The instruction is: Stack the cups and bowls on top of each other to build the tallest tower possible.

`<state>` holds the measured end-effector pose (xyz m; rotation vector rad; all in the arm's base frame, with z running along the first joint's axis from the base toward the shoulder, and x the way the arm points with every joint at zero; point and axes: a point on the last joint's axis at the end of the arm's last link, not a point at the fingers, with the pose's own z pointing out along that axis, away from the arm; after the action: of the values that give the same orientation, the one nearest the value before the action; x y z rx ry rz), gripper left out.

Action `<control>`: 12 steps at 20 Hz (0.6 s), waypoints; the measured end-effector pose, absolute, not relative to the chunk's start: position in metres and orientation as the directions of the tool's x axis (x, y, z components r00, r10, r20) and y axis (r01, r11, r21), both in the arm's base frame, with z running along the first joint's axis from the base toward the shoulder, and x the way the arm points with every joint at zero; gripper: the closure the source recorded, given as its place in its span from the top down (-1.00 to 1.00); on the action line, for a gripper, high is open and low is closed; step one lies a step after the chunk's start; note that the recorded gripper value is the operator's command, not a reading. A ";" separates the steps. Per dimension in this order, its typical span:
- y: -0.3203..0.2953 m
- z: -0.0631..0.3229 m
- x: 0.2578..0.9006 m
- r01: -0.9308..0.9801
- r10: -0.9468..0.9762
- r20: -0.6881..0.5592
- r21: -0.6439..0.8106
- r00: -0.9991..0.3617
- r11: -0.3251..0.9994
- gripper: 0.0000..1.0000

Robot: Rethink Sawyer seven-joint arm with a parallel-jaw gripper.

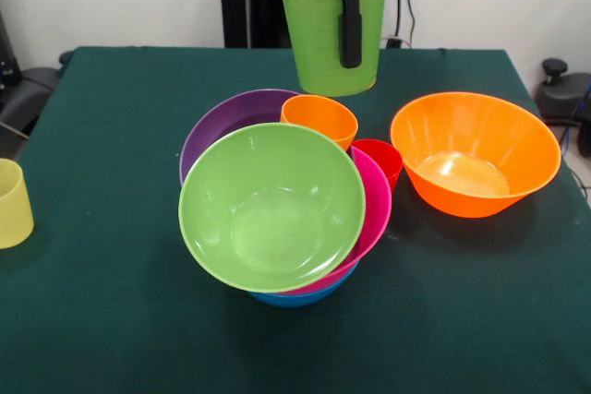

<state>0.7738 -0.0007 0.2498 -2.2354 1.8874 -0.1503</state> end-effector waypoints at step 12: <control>-0.010 0.228 0.761 -0.975 -0.989 -0.019 -0.170 0.149 -0.144 -1.00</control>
<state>0.7606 -0.0103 0.2275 -2.2701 1.9559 -0.1453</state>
